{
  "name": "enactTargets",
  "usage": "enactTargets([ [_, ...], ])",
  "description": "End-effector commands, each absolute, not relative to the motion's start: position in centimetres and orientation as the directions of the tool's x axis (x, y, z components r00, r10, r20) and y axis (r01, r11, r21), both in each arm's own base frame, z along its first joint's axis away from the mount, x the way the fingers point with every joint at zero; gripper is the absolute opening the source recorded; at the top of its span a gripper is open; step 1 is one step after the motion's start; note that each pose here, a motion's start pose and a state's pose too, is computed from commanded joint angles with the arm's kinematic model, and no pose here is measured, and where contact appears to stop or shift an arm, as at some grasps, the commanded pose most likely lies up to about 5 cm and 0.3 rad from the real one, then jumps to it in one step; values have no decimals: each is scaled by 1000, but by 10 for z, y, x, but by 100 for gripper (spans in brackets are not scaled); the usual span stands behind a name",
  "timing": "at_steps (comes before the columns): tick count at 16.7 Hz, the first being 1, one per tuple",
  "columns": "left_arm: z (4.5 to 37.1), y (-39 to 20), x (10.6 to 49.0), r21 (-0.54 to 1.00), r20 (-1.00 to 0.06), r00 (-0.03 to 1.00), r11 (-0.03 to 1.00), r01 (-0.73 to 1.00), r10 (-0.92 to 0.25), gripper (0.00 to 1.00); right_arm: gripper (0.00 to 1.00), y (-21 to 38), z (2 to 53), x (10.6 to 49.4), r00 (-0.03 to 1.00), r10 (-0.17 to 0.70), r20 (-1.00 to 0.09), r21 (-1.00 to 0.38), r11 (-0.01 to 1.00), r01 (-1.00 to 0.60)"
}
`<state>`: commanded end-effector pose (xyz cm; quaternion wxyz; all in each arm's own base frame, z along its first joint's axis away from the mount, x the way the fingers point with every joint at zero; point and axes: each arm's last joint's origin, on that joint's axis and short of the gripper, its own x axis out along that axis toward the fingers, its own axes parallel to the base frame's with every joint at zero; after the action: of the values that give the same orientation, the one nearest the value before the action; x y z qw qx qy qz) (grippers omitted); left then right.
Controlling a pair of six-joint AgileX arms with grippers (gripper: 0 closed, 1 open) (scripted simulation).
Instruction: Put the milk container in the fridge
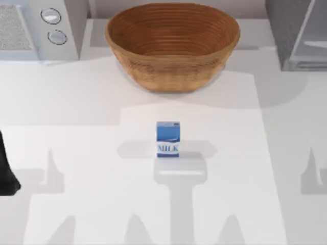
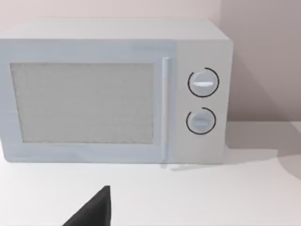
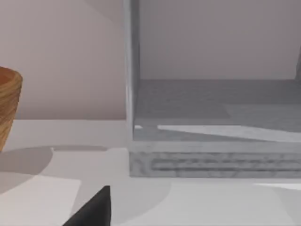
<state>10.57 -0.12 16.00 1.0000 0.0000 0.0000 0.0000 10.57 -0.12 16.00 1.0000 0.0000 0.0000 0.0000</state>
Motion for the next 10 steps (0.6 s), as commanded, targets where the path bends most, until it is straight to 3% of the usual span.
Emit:
enactTargets([
  [10, 160, -1, 106, 0, 0, 1000, 1000, 0, 0, 100, 100, 13, 198, 120, 1000, 7, -21, 64, 998, -5],
])
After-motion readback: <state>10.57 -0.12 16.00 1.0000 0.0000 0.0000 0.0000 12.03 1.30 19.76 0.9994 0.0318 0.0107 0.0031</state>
